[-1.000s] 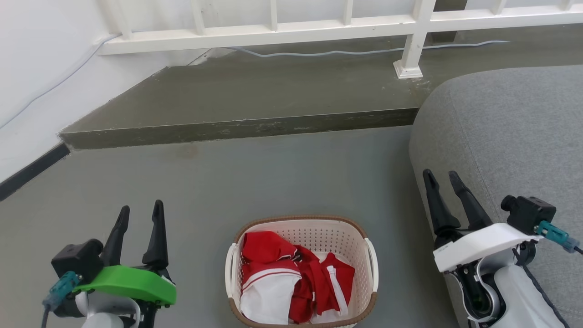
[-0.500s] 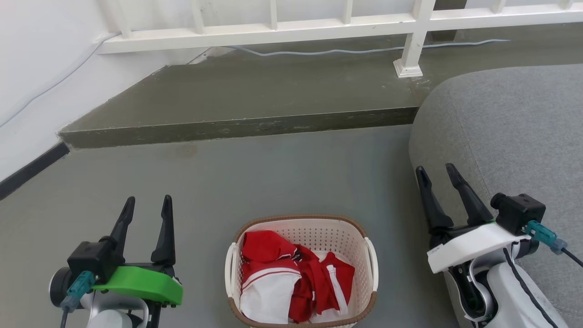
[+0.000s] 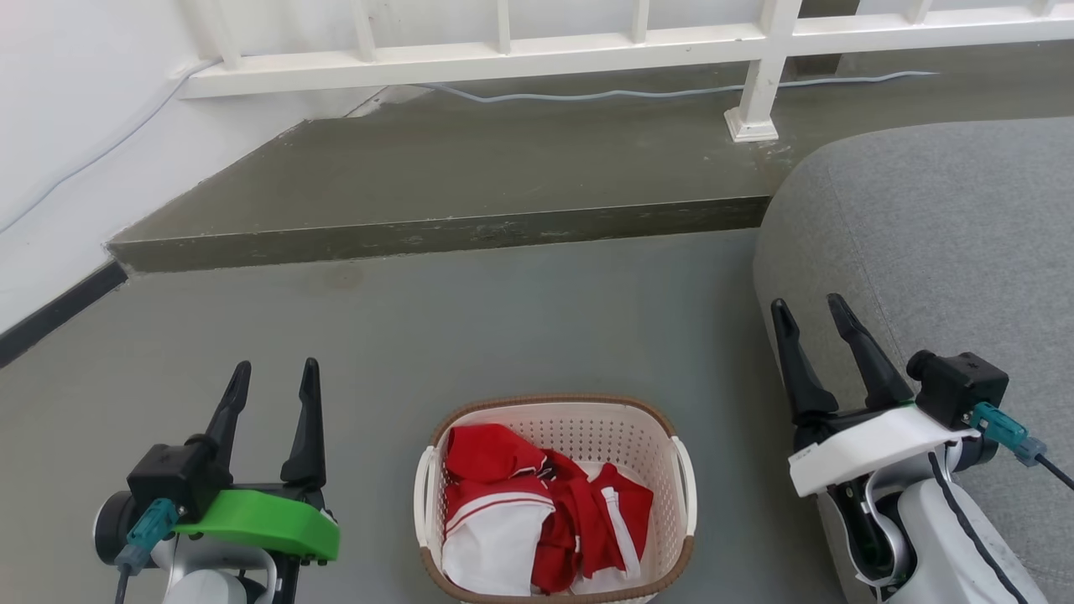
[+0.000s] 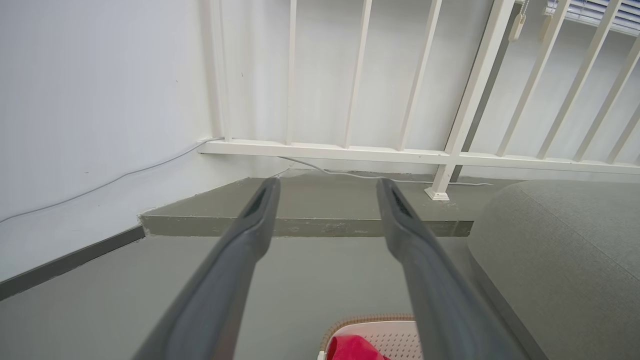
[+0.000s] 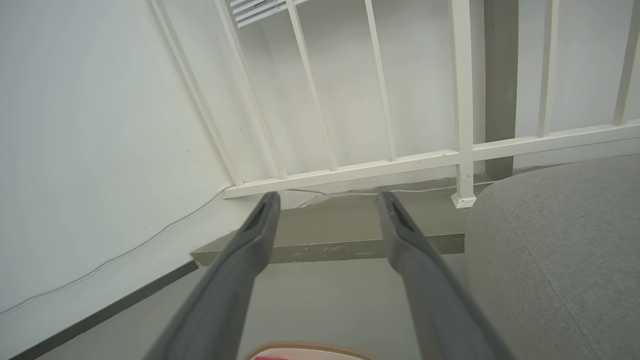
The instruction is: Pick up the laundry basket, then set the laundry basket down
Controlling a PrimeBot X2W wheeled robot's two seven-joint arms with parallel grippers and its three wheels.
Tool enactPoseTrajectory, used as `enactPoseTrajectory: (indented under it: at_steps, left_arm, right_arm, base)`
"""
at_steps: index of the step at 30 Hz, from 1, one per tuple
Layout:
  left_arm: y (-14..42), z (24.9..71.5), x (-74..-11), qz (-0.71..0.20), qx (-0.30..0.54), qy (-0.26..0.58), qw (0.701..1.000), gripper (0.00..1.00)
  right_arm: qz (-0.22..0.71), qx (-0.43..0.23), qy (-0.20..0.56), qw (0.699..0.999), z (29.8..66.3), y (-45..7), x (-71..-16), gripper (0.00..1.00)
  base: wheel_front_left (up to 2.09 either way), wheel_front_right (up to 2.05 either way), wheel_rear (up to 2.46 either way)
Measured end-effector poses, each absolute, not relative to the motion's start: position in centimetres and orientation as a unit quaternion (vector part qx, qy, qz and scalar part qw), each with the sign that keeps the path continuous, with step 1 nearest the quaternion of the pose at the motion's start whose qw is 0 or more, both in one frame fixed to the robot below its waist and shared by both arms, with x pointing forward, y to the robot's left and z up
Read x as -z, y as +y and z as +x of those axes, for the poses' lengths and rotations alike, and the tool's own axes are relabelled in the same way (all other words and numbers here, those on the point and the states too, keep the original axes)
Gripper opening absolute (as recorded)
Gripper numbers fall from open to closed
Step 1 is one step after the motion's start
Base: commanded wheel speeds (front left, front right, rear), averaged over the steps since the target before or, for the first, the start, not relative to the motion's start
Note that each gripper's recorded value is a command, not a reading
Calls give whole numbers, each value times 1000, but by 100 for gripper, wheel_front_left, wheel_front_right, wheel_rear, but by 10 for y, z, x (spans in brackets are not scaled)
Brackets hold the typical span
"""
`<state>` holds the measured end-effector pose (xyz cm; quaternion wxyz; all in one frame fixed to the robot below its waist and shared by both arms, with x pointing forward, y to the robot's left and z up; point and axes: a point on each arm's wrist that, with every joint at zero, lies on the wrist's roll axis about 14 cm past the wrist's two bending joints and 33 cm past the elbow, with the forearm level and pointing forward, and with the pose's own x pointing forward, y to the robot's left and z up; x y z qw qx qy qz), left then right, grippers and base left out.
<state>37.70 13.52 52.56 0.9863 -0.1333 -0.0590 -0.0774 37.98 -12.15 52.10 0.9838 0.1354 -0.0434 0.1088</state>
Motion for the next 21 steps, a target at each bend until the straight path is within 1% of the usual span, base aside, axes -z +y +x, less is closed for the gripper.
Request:
enactPoseTrajectory:
  at_steps: [11,21]
  left_arm:
    - [136,378,-524,-132,77,-57,987,100]
    - [133,387,-505,-136,78,-30,987,100]
  right_arm:
    - [132,-99,-41,985,381,-126,-518,100]
    - [131,-86,-12,988,386,-132,-496,100]
  base:
    - [0,0,0]
    - [0,0,0]
